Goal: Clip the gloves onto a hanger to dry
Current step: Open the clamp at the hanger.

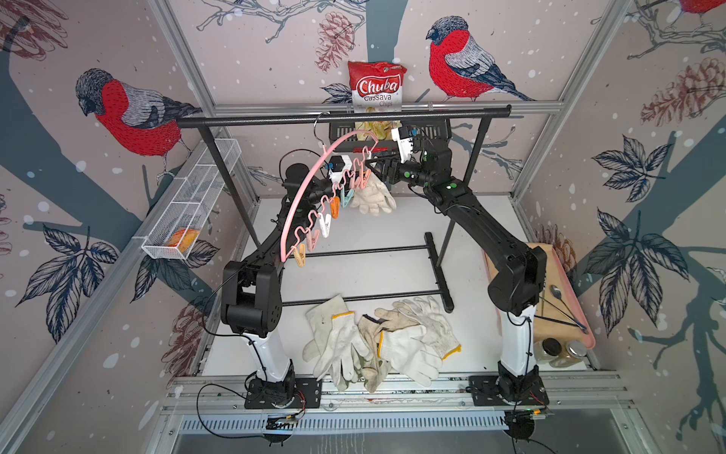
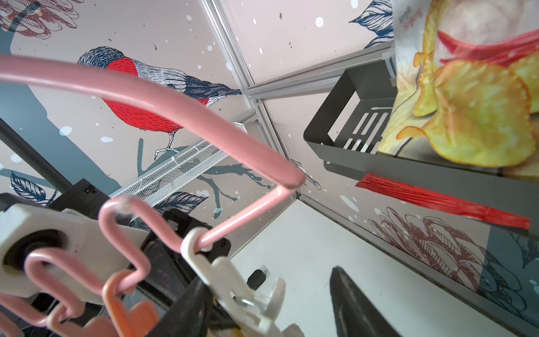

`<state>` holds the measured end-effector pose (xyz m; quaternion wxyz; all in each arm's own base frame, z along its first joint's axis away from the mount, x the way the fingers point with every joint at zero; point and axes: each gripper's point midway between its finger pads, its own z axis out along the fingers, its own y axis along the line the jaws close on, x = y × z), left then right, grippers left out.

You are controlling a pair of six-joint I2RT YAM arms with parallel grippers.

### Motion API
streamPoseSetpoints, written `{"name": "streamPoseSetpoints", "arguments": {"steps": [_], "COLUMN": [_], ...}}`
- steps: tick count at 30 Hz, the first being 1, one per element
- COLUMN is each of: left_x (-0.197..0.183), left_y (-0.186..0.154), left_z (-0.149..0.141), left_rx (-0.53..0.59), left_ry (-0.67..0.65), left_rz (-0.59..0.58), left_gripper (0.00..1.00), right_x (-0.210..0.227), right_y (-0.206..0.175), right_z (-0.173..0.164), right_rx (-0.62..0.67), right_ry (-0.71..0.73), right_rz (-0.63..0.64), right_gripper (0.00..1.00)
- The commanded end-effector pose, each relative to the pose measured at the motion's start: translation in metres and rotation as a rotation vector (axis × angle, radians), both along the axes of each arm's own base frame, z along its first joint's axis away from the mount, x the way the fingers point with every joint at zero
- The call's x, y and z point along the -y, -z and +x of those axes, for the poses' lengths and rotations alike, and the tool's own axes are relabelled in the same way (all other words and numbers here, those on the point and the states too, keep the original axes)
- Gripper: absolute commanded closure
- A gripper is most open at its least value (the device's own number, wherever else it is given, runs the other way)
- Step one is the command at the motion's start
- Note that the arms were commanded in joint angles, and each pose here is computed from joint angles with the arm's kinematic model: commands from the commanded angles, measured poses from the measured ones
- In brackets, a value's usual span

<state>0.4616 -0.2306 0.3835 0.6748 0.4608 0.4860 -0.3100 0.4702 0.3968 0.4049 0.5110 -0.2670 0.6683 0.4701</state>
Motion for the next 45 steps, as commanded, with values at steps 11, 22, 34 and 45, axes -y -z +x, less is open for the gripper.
{"name": "streamPoseSetpoints", "arguments": {"steps": [11,22,34,45], "left_x": [0.0,0.0,0.0,0.001], "left_y": [-0.007,-0.007,-0.003,0.009], "left_z": [-0.006,-0.007,-0.007,-0.004], "left_rx": [0.041,0.042,0.031,0.003], "left_ry": [0.014,0.013,0.014,0.014], "left_rz": [-0.002,-0.001,0.002,0.005], "left_gripper": [1.0,1.0,1.0,1.0], "right_x": [-0.008,-0.01,-0.009,-0.006], "right_y": [-0.016,-0.015,-0.016,-0.021], "right_z": [0.005,0.006,0.005,0.003], "right_rx": [0.042,0.048,0.052,0.059], "right_ry": [-0.009,-0.016,-0.02,-0.02], "right_rz": [0.052,0.059,0.055,0.056], "right_gripper": [0.4,0.51,0.6,0.7]}}
